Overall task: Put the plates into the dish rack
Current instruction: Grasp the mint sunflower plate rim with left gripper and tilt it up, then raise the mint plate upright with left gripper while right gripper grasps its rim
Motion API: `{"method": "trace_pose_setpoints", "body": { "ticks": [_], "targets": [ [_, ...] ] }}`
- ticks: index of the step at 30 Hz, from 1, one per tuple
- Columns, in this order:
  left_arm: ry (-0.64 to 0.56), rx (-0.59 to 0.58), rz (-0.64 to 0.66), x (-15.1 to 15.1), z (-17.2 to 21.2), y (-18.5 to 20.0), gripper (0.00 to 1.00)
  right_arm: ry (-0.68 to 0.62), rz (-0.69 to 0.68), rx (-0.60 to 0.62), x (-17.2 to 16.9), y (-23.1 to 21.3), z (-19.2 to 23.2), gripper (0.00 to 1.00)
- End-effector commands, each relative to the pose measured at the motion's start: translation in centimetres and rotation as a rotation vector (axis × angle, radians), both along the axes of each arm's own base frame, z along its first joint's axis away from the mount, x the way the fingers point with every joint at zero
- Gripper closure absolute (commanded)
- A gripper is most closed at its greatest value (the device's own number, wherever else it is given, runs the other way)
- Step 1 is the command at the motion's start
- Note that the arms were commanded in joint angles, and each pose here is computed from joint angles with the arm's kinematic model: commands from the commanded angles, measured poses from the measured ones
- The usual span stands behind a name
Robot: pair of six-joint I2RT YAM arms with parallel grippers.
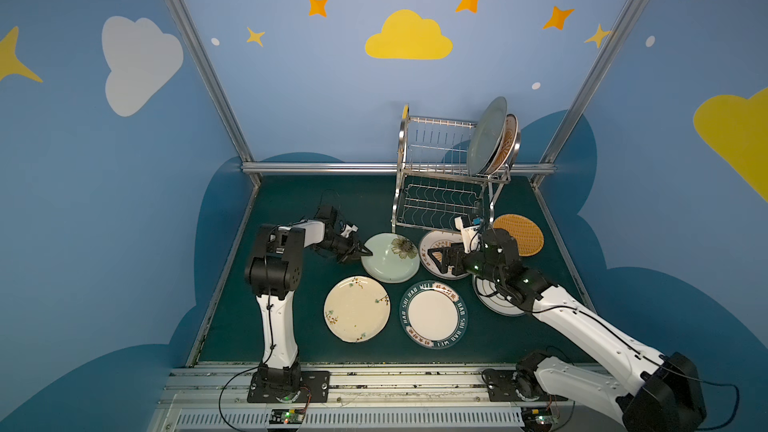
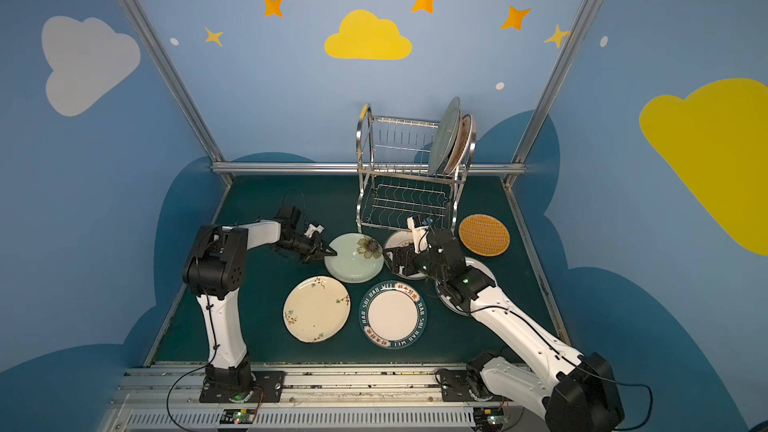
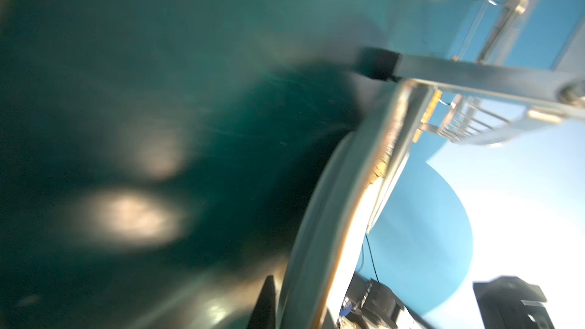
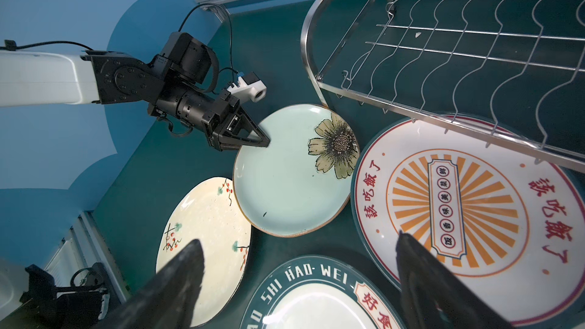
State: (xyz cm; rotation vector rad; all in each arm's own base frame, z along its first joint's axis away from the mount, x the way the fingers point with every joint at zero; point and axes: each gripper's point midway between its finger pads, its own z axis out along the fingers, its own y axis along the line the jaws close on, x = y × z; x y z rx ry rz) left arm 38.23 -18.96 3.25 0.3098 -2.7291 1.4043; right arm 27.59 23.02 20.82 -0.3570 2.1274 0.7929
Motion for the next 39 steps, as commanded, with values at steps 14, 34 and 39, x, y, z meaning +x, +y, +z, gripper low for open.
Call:
{"method": "trace_pose_setpoints", "body": {
  "ticks": [14,34,39],
  "targets": [
    [-0.023,0.028,0.030,-1.5,2.8,0.6,0.96,0.006,-0.003,0.002,0.3,0.1,0.2,0.08],
    [-0.172,0.014,0.184,-5.6,12.7,4.6,0.96,-0.006,-0.017,-0.018,0.3,-0.4,0.3,0.08],
    [-0.326,-0.062,0.260,-8.8,17.9,5.4,0.96,-0.011,-0.031,0.011,0.0,-1.2,1.8,0.08]
  ]
}}
